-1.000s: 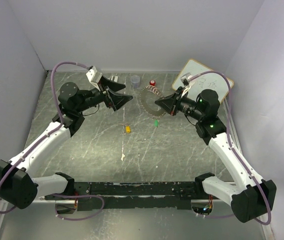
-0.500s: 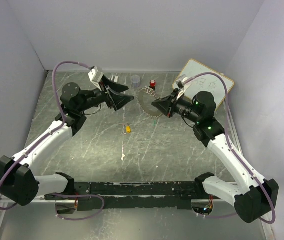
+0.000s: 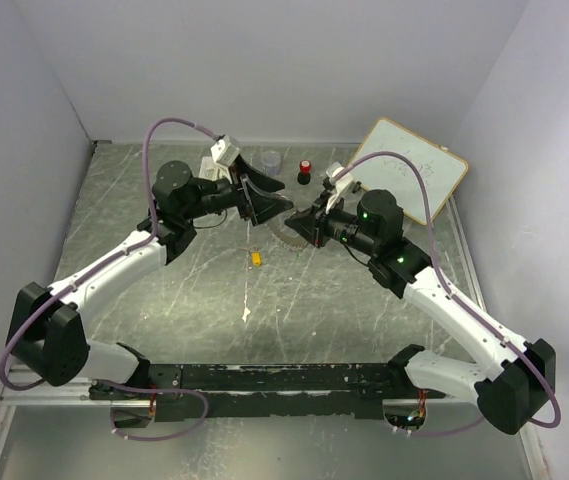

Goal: Put the keys on the keyring

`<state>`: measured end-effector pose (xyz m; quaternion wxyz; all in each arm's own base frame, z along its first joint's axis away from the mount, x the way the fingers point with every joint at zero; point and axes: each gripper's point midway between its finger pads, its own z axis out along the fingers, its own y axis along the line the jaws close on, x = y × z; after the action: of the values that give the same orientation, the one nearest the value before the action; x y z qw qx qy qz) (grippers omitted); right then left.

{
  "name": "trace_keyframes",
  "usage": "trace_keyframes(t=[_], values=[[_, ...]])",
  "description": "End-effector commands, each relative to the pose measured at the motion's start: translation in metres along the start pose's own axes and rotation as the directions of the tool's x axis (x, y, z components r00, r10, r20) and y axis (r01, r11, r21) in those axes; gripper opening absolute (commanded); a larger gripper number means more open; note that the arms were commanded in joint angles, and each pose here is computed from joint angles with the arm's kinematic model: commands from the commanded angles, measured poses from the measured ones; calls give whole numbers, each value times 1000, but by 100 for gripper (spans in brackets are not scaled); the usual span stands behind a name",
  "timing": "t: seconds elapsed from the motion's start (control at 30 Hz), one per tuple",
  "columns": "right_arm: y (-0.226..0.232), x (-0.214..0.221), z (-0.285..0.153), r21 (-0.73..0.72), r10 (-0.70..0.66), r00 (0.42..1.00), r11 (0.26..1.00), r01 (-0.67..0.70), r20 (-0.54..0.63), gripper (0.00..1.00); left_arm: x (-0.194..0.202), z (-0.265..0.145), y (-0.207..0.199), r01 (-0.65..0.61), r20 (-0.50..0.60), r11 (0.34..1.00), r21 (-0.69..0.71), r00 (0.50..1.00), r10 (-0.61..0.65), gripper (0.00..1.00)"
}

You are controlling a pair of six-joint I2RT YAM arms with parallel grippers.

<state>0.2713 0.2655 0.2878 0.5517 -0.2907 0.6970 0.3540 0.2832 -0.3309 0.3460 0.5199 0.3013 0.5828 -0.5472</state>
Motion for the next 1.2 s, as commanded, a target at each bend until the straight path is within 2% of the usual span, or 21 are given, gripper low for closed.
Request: trace_keyframes(t=[0.0, 0.27, 0.57, 1.17], values=[[4, -30, 0, 14, -52, 996, 999, 51, 78, 0, -13, 12, -15, -29, 11, 997, 77, 1000, 28, 78], [-4, -36, 1, 67, -28, 997, 997, 24, 70, 0, -11, 14, -25, -4, -15, 994, 106, 1000, 6, 71], [-14, -48, 5, 129, 13, 997, 991, -23, 79, 0, -6, 16, -60, 50, -8, 980, 195, 999, -50, 69], [-17, -55, 3, 151, 21, 996, 988, -34, 90, 0, -37, 7, -100, 22, 78, 960, 279, 996, -45, 70]])
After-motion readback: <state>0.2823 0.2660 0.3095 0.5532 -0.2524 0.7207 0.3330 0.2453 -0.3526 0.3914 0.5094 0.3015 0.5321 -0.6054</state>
